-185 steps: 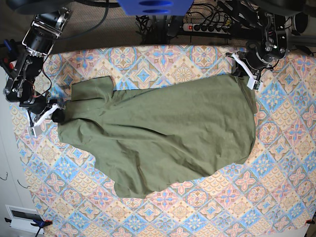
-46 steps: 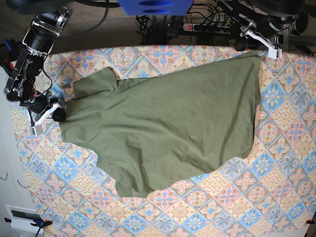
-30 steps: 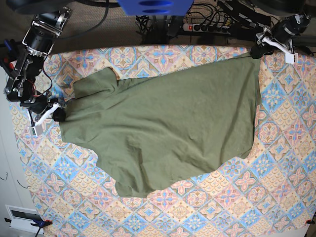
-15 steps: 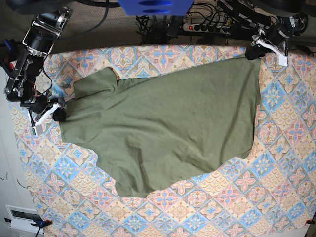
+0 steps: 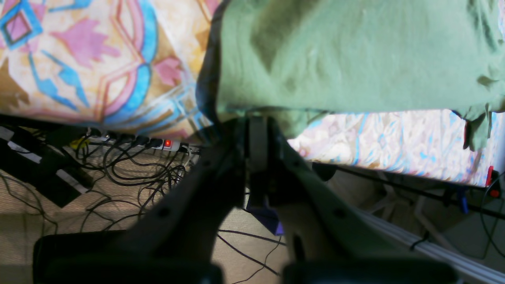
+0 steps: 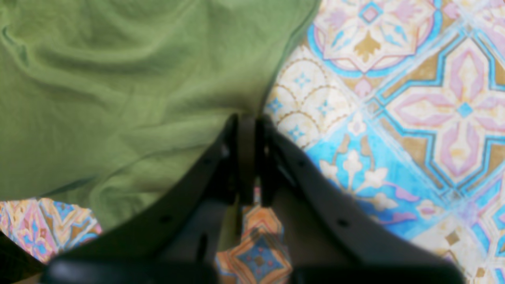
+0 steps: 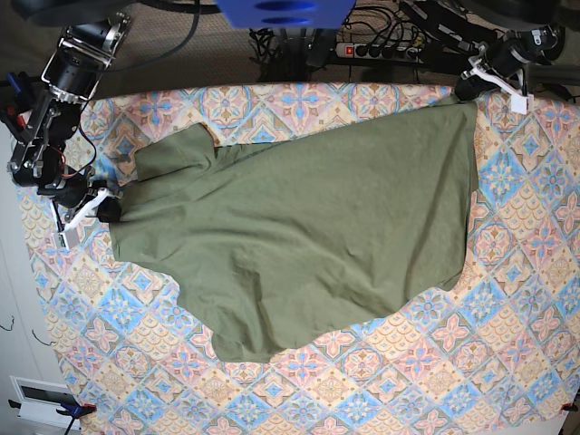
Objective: Layout the t-shirt on the table in an organized manner, then fold the t-shirt properly
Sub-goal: 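Adjust the left gripper's grip along the shirt edge, tugging it taut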
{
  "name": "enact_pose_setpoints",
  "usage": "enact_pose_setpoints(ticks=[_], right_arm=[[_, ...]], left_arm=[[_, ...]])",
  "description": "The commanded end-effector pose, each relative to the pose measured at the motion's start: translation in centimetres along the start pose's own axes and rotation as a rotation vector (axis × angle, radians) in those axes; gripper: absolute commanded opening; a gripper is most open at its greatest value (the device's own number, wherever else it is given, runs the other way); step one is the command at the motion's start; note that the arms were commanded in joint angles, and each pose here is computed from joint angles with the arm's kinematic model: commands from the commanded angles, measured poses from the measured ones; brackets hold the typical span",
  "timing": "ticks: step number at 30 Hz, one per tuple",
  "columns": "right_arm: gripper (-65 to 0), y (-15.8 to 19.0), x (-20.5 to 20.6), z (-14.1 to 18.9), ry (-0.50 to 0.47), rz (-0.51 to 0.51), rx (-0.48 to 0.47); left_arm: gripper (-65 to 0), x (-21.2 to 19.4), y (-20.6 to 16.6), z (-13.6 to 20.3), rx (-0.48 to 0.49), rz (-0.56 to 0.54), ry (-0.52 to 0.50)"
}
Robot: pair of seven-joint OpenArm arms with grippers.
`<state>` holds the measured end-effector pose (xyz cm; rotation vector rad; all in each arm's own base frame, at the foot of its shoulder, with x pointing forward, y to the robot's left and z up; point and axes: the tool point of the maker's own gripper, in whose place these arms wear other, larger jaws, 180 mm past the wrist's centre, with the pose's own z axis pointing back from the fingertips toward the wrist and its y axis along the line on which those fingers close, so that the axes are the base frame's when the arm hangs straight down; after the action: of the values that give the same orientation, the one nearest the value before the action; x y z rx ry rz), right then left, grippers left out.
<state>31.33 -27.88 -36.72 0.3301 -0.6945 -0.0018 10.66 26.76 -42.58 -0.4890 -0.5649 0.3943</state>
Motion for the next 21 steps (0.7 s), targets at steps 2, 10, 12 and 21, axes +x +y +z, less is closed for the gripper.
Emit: enact_pose_setpoints(ticks=[2, 10, 12, 21], right_arm=[[-63.9, -0.2, 2.2, 0.9, -0.057, 0.029, -0.004], [-63.9, -0.1, 2.4, 1.0, -0.065, 0.033, -0.003], [-63.9, 0.0, 2.7, 1.1, -0.071, 0.042, -0.005], [-63.9, 0.1, 2.9, 1.3, -0.077, 0.047, -0.006]], left_arm=[[-65.0, 0.9, -0.1, 0.2, -0.002, -0.029, -0.01], [-65.0, 5.1, -1.5, 3.6, 0.034, -0.173, -0.113], [-65.0, 5.9, -1.7, 4.1, 0.034, -0.194, -0.127], [-65.0, 4.3, 0.0, 4.6, 0.077, -0.187, -0.059]])
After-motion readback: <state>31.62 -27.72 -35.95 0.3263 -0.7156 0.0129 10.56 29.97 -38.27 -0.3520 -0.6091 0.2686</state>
